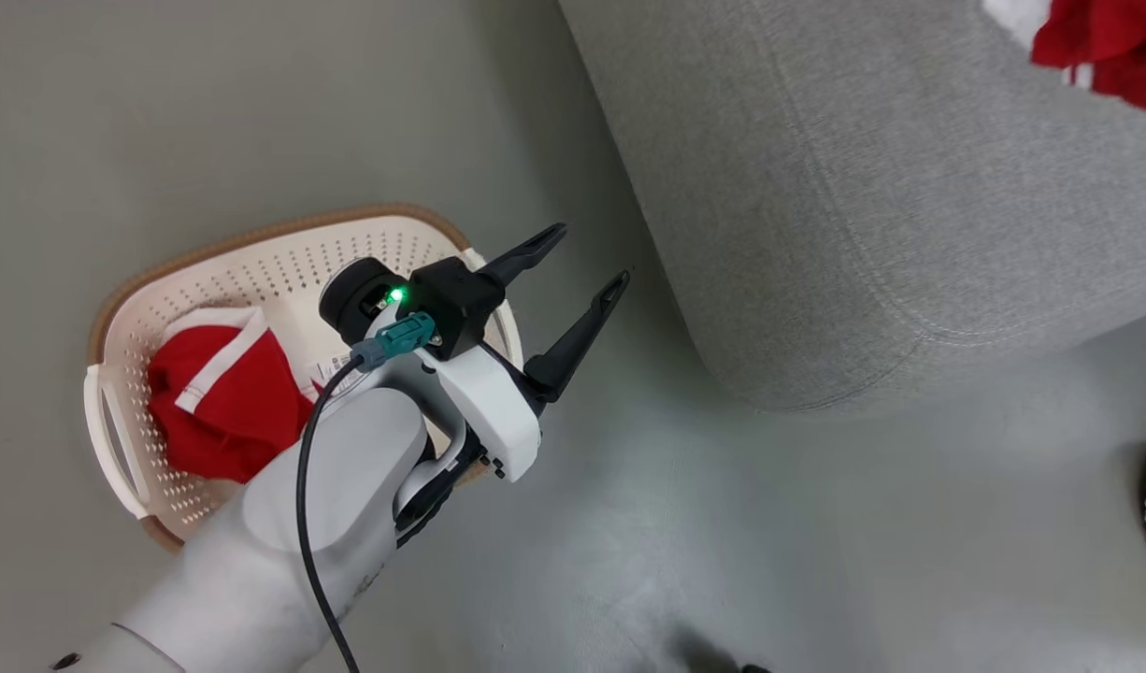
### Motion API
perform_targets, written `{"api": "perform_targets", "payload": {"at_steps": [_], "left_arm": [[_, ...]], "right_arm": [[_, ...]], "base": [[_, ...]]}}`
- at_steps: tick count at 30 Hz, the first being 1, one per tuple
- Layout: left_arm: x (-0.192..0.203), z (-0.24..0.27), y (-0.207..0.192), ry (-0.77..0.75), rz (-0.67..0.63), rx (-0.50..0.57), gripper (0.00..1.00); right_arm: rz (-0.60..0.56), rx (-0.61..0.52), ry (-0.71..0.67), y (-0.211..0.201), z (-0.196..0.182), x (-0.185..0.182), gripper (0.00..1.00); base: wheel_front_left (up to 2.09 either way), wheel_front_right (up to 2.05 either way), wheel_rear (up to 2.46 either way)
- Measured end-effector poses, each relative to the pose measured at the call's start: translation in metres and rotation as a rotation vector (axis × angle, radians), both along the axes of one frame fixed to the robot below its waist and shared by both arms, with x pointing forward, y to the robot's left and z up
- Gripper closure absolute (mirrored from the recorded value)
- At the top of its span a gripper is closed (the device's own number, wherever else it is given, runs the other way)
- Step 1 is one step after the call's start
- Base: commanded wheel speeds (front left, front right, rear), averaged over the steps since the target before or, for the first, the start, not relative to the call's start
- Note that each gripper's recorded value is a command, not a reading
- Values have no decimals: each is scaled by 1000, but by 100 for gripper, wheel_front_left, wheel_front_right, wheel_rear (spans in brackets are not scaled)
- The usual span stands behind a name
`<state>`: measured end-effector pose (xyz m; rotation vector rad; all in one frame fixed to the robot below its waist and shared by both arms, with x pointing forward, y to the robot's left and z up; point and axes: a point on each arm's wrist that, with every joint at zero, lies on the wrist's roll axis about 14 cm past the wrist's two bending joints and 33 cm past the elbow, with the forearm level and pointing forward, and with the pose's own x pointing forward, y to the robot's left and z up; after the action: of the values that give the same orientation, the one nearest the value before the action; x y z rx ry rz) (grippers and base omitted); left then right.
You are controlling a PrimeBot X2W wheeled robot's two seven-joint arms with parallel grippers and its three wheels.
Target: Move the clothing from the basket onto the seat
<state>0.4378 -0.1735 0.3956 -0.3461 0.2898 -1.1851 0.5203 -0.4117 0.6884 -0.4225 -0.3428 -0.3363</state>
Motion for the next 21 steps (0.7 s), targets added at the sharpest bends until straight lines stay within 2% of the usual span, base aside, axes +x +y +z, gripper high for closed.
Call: {"api": "perform_targets", "payload": {"at_steps": [5, 12, 16, 21], "left_arm": [[3, -34, 11, 60, 12, 25, 0], [11, -66, 34, 105, 54, 62, 0], [15, -81, 44, 130, 78, 75, 0], [16, -93, 52, 156, 100, 89, 0]], "right_arm": [[-63, -27, -4, -19, -1, 29, 100], [-195, 8, 42, -60, -35, 47, 100], [-243, 82, 171, -73, -96, 56, 100], [-221, 242, 374, -50, -198, 68, 100]], "base": [[0, 0, 0], [0, 0, 0], [0, 0, 0], [0, 0, 0]]}}
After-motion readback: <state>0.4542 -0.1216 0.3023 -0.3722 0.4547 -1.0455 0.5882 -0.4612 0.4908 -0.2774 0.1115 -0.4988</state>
